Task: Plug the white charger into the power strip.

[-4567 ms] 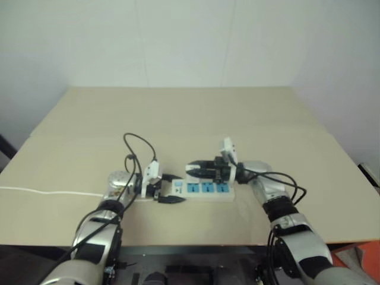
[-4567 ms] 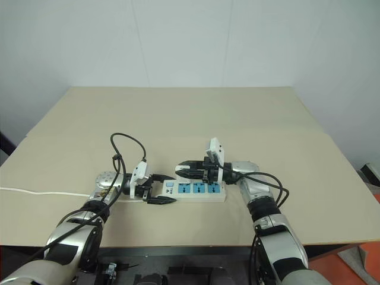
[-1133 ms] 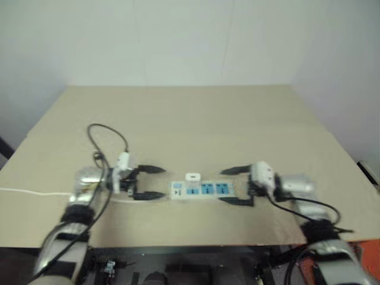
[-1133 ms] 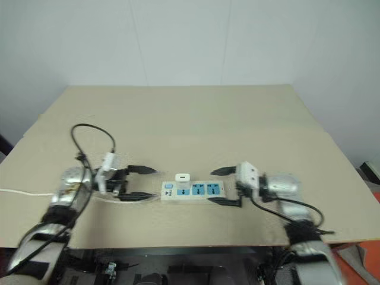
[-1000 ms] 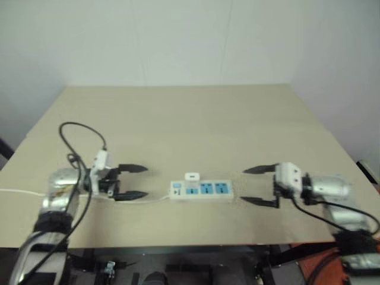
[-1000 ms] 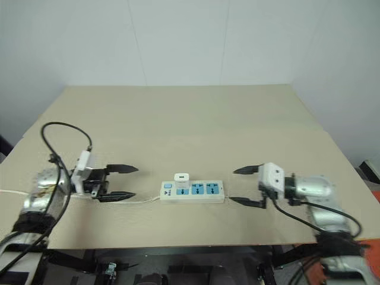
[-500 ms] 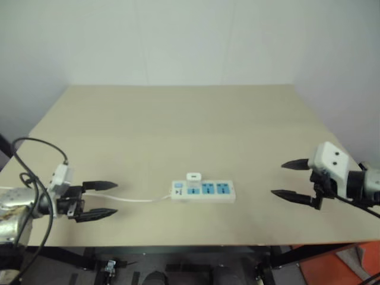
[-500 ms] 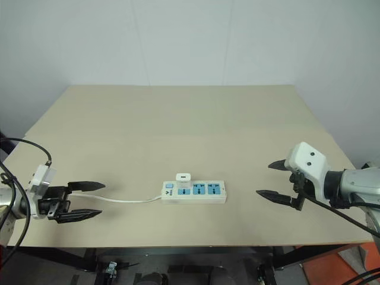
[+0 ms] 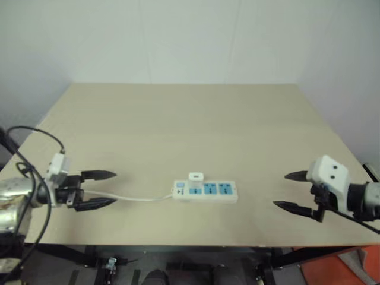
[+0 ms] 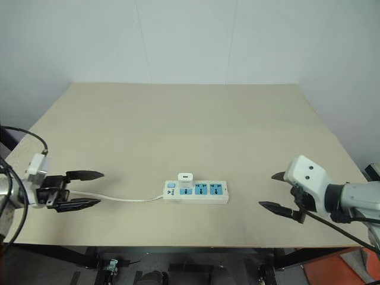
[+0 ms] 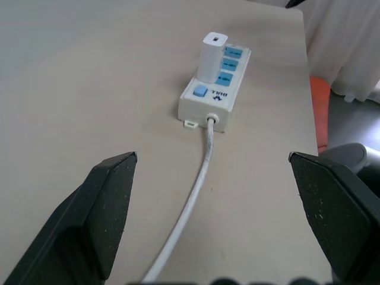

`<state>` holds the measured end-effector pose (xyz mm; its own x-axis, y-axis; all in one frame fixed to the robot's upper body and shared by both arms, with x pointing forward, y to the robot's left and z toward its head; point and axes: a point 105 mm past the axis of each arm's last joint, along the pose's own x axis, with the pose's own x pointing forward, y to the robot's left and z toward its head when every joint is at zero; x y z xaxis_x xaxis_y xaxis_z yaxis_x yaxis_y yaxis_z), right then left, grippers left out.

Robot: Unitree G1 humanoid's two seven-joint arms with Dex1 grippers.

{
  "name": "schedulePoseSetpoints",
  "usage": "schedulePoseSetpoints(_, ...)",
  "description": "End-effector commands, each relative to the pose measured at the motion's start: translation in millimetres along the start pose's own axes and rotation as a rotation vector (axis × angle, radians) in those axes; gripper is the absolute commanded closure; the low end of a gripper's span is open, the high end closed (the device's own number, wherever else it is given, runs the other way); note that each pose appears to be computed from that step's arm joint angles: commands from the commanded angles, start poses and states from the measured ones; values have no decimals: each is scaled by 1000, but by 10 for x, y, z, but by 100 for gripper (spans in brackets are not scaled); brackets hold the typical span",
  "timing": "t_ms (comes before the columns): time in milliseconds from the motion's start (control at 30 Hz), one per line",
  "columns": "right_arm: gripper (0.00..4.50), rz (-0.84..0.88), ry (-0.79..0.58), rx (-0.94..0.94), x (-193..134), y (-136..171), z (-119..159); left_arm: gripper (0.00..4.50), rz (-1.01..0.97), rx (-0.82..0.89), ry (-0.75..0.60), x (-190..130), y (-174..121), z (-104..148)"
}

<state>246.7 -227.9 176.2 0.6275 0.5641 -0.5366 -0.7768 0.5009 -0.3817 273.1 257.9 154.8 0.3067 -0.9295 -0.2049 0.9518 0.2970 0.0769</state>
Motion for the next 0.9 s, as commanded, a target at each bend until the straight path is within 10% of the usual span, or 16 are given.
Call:
schedulePoseSetpoints(33,0,-60,-17,-51,-66,-73,57,4,1,55,0,27,32,98)
schedulePoseSetpoints(900,0,-85,-81,-87,59,-214,215,4,67,122,-44,92,263,227)
